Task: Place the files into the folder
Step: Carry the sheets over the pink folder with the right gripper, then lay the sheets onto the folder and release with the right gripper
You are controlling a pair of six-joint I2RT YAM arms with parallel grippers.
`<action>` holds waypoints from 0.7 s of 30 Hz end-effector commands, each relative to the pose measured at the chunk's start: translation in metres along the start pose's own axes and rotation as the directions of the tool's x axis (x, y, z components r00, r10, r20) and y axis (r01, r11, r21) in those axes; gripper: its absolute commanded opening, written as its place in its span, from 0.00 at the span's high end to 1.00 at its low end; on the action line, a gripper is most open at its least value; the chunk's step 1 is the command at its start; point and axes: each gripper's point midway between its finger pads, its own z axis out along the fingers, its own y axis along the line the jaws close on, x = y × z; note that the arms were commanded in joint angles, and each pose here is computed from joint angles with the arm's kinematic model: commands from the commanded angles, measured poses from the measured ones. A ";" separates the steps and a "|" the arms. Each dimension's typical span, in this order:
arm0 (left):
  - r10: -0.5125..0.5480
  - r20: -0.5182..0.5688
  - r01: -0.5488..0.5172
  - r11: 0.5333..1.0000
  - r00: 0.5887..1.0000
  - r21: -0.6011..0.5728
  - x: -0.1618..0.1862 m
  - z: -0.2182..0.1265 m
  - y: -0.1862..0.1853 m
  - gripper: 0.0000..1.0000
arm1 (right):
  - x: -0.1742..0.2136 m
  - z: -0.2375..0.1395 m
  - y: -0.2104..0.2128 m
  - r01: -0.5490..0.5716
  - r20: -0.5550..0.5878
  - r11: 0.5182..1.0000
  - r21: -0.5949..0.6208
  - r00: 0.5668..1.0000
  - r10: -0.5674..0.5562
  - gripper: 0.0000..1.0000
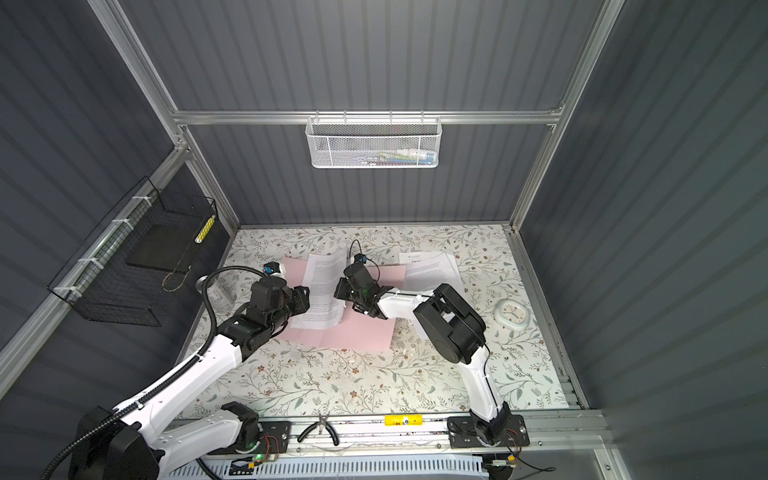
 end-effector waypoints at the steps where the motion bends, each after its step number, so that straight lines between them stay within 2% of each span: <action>1: -0.016 0.007 0.016 1.000 1.000 -0.015 0.000 0.002 0.003 0.49 | 0.005 0.006 0.006 -0.042 -0.006 0.999 0.035 0.999 0.042 1.00; 3: -0.008 0.006 0.008 1.000 1.000 -0.021 0.000 0.002 0.004 0.50 | 0.008 0.005 -0.001 -0.066 -0.023 0.995 0.074 0.997 0.068 0.98; 6: 0.002 0.015 -0.001 1.000 1.000 -0.029 -0.004 0.001 0.005 0.50 | -0.001 -0.009 -0.007 -0.032 -0.028 0.993 0.116 0.999 0.035 0.67; 9: 0.008 0.027 -0.007 0.999 1.000 -0.033 -0.007 0.000 0.005 0.48 | -0.018 -0.035 -0.008 0.023 -0.030 0.991 0.131 0.999 -0.020 0.48; 11: 0.012 0.029 -0.011 1.000 1.000 -0.029 -0.009 0.001 0.003 0.48 | -0.024 -0.056 -0.009 0.040 -0.055 0.992 0.117 0.998 -0.034 0.40; 16: 0.022 0.025 -0.021 1.000 0.999 -0.009 -0.009 0.006 -0.002 0.48 | -0.032 -0.126 -0.025 0.032 -0.070 0.996 0.088 0.997 -0.026 0.37; 21: 0.030 0.013 -0.030 1.000 0.999 0.010 -0.006 0.013 -0.006 0.48 | -0.021 -0.185 -0.075 -0.024 -0.132 0.984 0.175 0.990 0.048 0.41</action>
